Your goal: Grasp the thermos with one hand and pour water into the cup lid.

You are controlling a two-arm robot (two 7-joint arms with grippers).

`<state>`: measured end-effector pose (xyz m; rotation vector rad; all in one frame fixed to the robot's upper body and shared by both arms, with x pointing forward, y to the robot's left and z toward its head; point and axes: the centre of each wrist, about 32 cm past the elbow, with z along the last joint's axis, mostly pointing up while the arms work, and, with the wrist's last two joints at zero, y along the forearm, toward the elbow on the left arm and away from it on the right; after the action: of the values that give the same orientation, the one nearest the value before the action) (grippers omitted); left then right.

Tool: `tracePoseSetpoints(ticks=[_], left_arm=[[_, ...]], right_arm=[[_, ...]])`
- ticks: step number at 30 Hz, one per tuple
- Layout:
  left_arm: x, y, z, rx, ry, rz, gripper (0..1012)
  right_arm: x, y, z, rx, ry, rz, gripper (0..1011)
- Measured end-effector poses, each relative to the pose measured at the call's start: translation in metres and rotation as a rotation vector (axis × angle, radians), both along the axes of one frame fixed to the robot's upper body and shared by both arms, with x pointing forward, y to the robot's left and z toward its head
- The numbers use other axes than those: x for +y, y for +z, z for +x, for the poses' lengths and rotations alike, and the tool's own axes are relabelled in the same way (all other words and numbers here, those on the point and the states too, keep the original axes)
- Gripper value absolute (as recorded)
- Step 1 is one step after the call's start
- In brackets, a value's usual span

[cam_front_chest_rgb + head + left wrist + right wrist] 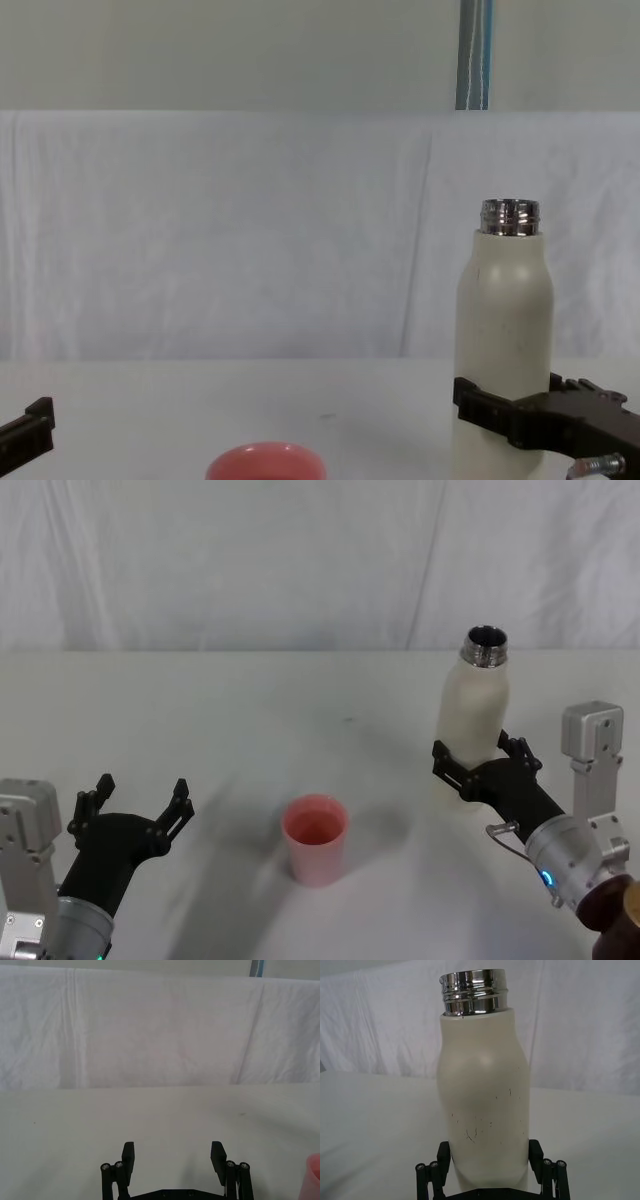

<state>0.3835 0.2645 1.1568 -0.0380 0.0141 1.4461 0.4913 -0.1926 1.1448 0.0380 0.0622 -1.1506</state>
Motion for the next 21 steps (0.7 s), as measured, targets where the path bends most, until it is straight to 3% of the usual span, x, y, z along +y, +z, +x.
tracePoseSetpoints(ticks=[21], left_arm=[[0.0,0.0,0.0,0.0,0.0,0.0,1001]], right_arm=[[0.0055,-0.0031,0.0104,-0.001,0.009,-0.014,1000]])
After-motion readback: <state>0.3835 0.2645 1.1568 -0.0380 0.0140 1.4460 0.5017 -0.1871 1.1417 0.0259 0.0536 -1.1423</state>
